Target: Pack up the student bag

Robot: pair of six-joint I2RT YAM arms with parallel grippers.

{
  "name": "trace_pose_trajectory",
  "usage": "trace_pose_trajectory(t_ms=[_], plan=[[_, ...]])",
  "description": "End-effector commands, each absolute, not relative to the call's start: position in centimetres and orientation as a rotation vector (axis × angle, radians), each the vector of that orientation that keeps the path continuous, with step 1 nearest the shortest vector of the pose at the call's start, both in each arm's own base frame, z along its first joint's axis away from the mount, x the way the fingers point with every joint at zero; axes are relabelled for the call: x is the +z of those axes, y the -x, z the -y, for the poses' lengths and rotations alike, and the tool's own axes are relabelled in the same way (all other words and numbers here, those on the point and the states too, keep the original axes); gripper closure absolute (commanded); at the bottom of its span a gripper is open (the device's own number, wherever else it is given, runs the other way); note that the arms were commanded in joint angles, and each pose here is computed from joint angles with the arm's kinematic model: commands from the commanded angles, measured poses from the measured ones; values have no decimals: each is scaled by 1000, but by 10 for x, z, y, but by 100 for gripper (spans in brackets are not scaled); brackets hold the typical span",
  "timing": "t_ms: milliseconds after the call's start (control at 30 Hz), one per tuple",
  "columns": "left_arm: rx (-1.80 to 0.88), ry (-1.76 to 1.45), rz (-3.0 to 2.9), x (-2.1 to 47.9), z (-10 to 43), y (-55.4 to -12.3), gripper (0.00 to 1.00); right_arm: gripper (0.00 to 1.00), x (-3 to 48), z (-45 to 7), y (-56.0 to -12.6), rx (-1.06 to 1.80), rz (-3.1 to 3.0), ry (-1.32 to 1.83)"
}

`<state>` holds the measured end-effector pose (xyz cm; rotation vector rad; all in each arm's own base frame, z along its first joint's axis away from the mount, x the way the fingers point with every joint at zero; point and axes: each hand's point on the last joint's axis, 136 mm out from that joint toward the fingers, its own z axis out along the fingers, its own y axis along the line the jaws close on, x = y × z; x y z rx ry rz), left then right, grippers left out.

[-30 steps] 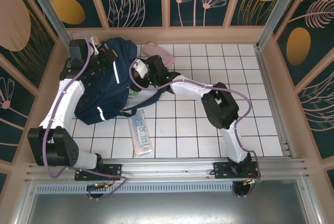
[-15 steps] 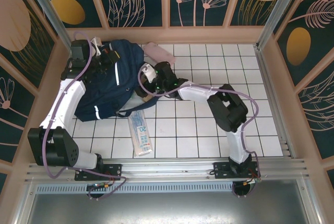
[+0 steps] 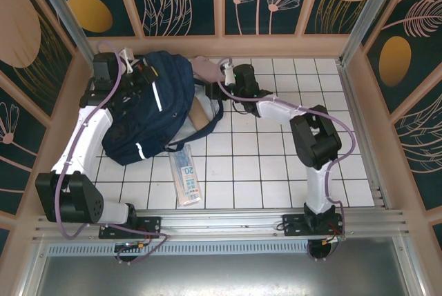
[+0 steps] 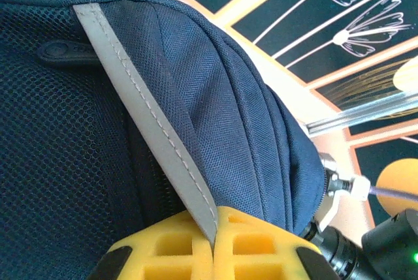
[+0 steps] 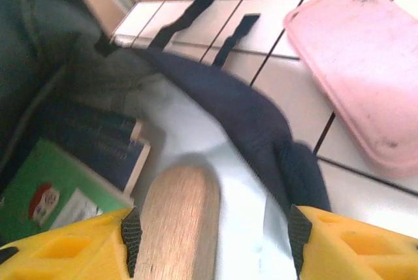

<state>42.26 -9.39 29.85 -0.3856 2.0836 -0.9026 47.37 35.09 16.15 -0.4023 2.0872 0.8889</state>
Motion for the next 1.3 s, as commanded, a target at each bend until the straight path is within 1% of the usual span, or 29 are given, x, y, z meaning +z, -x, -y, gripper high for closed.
trace_pose_trajectory(t_ms=[0,133,267,333,433,500,667,767,933,1067,1267], plan=[[-822,300,-1842,373,82,-418,100,35,142,-326,-520,898,-2208,213],[-707,416,-1841,357,57,-422,100,32,121,-323,-562,887,-2277,173],[-573,670,-1811,331,9,-432,100,26,111,-316,-599,813,-2277,182],[-453,845,-1734,327,-24,-430,100,21,107,-315,-610,805,-2268,194],[-373,925,-1633,335,-46,-431,100,12,94,-315,-620,812,-2261,221],[-361,928,-1626,338,-49,-440,100,9,85,-319,-622,835,-2259,241],[-287,965,-1644,331,-60,-456,100,8,70,-335,-620,904,-2264,273],[-283,965,-1676,321,-58,-466,100,6,63,-346,-613,875,-2267,342],[-338,948,-1737,299,-47,-476,100,6,44,-359,-595,753,-2314,452],[-428,928,-1764,284,-33,-480,100,4,32,-367,-579,577,-2330,567],[-466,917,-1804,266,-26,-481,100,1,13,-363,-570,358,-2366,621]])
